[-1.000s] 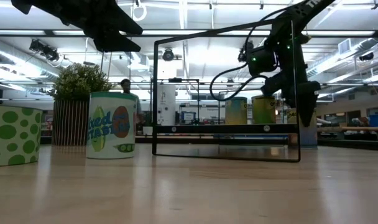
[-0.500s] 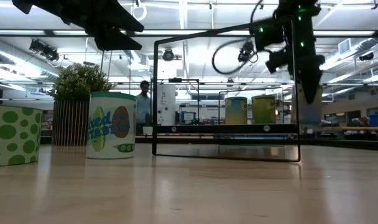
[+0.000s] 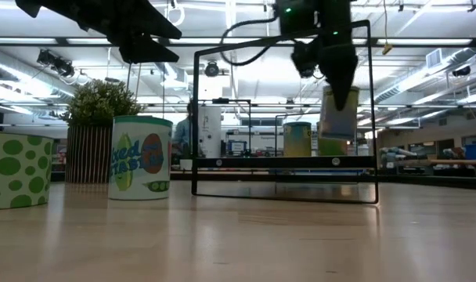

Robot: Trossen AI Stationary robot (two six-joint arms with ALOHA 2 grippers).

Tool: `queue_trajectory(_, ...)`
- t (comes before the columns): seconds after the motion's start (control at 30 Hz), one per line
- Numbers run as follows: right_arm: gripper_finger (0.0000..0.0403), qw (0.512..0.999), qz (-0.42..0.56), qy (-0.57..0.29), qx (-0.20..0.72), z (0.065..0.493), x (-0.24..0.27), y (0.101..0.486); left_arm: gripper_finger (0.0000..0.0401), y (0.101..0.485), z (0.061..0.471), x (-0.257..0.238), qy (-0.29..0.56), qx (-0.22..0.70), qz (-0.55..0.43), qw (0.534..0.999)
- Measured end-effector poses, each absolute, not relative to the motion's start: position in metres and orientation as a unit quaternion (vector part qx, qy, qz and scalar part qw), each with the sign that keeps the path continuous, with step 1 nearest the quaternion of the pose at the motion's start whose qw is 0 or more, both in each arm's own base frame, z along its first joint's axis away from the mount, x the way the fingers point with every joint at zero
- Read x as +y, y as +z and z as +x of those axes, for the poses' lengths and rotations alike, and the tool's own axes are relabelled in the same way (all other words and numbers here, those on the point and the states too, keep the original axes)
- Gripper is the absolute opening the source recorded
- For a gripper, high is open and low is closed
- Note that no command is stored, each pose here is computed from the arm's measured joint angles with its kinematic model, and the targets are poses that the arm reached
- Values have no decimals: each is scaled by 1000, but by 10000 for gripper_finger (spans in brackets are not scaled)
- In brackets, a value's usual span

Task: Pick and place cans onto a shelf
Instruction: Put the canned peaches on the shelf

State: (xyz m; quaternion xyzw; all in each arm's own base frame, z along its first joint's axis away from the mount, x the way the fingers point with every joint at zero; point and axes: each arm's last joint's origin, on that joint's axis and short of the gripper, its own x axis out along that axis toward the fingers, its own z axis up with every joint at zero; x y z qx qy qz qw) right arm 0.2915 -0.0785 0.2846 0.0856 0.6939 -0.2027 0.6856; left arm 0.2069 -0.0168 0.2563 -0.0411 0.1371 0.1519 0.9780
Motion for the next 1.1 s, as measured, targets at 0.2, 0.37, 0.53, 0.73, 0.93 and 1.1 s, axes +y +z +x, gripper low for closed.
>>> queue_trajectory(0.2,330,663,109,-169,721,312,-88,262,389,256,207,-17,152,139,-41,978)
queue_trajectory(0.37,336,652,136,-156,730,317,-95,251,389,255,207,-17,152,142,-40,977)
queue_trajectory(0.53,359,660,145,-166,718,315,-104,253,389,255,207,-17,152,142,-40,977)
queue_trajectory(0.73,375,659,141,-181,716,314,-107,253,389,255,207,-17,152,142,-40,977)
queue_trajectory(0.93,375,660,146,-202,709,315,-109,255,389,255,207,-17,152,142,-40,977)
queue_trajectory(1.1,375,679,102,-216,695,320,-110,265,389,255,207,-17,152,143,-39,977)
